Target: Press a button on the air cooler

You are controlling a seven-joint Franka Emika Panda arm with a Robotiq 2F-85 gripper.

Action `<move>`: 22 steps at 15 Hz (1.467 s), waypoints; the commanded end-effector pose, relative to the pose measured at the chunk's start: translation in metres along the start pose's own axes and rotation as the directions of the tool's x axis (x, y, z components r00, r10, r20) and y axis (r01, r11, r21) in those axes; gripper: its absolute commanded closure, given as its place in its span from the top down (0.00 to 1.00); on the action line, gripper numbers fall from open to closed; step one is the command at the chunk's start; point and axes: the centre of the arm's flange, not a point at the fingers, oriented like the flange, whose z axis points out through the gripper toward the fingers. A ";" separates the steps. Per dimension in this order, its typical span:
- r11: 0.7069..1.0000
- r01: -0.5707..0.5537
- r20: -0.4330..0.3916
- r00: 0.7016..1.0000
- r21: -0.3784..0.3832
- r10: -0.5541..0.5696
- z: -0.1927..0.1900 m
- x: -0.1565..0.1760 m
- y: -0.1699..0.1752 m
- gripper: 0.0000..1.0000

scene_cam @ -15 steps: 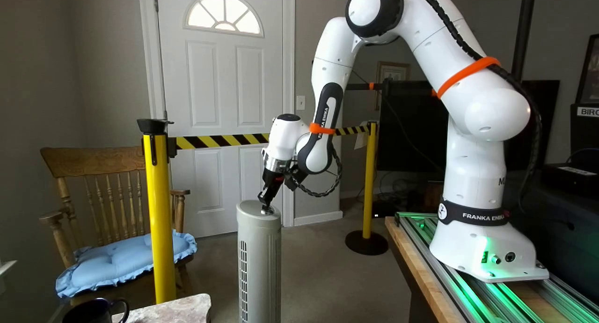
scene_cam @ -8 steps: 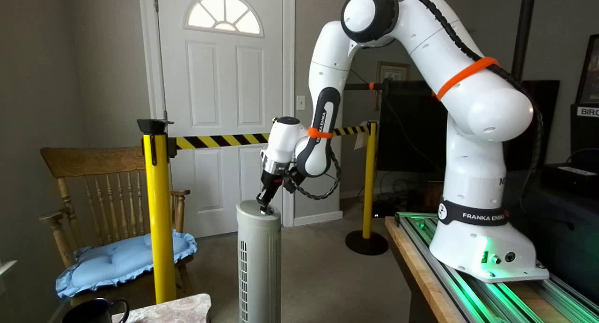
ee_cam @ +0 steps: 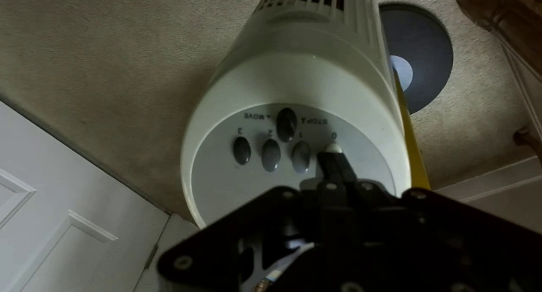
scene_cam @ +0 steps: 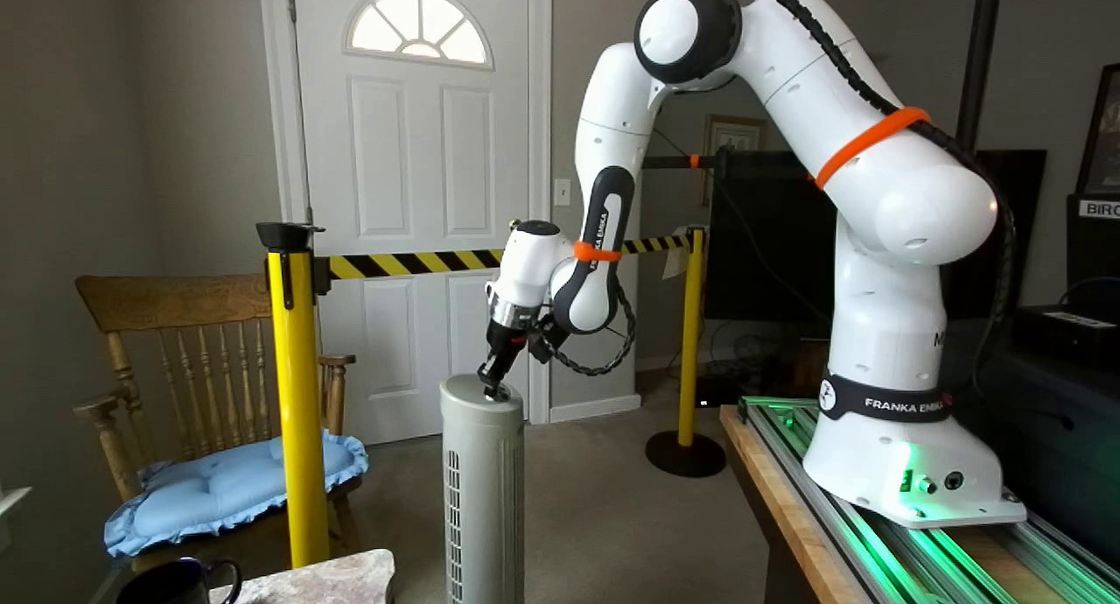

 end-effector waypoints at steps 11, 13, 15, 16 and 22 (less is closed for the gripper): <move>0.992 0.108 0.003 0.994 -0.062 -0.108 -0.013 -0.012 -0.004 0.00; 0.992 0.109 0.009 0.994 -0.068 -0.109 -0.032 -0.012 -0.004 0.00; 0.991 0.118 0.015 0.993 -0.055 -0.118 -0.052 -0.014 -0.007 0.00; 0.992 0.120 0.021 0.993 -0.042 -0.119 -0.064 -0.014 -0.010 0.00; 0.996 0.092 0.101 0.991 -0.008 -0.090 -0.130 -0.018 -0.028 0.55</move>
